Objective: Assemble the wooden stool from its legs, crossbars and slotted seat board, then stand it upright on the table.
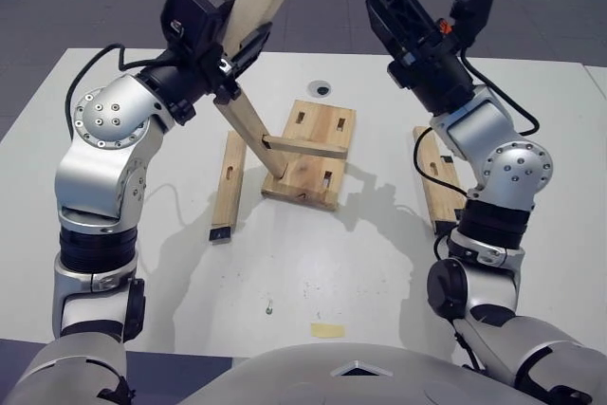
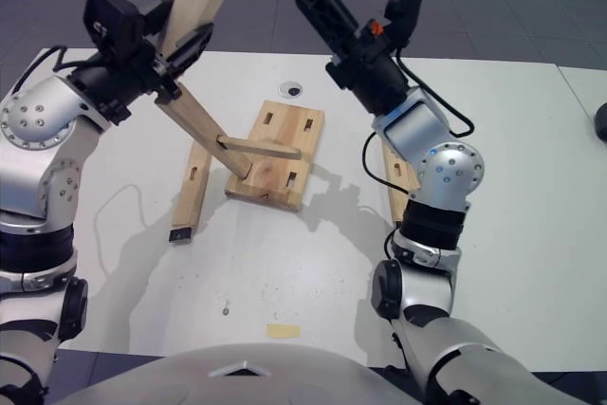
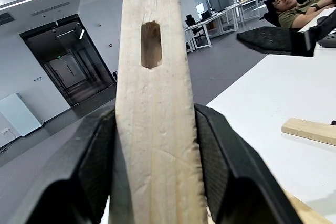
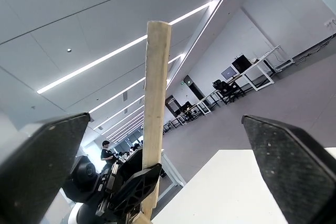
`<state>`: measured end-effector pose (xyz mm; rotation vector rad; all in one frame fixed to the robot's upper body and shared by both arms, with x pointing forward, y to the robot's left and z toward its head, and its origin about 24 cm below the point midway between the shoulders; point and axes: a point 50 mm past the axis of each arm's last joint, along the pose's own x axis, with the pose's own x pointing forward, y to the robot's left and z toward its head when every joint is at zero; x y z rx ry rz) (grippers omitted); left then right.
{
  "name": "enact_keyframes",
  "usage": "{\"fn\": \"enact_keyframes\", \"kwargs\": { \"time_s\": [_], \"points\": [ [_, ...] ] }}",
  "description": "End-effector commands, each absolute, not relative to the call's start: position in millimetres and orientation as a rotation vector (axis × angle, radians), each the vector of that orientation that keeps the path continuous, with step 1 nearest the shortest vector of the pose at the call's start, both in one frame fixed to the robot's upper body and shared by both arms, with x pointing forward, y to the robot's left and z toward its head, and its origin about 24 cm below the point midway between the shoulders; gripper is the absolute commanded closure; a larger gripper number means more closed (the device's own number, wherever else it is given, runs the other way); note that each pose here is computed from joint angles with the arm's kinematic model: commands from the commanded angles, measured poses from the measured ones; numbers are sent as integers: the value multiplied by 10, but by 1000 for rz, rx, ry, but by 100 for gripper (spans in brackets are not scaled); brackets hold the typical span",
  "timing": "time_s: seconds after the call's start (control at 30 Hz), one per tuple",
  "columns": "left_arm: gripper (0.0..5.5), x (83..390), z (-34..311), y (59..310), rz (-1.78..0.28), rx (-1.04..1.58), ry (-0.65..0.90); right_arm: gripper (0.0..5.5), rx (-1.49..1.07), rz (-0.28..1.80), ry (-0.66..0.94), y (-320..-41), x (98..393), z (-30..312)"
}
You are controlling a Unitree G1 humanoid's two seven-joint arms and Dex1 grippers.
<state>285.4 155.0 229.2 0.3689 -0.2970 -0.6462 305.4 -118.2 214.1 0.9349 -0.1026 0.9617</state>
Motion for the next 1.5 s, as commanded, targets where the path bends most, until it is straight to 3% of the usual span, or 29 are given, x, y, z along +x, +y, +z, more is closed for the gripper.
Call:
{"fn": "enact_keyframes", "kwargs": {
  "time_s": [0.03, 0.27, 0.63, 1.13, 1.4, 1.5],
  "points": [
    [345, 2812, 2291, 1423, -698, 379, -310, 10, 944, 960, -131, -1111, 3090, 2244],
    [345, 2760, 2256, 1322, -725, 359, -307, 10, 987, 965, -167, -1014, 3196, 2416],
    [345, 2696, 2295, 1218, -795, 372, -305, 186, 1019, 982, -190, -956, 3191, 2536],
    [345, 2657, 2297, 1233, -796, 437, -299, 442, 1056, 879, -120, -1003, 3019, 2337],
    [345, 2644, 2299, 1222, -818, 447, -292, 444, 1095, 843, -147, -1055, 3014, 2338],
    [280, 2651, 2343, 1261, -798, 424, -296, 449, 1108, 810, -164, -1088, 3026, 2329]
  ]
}}
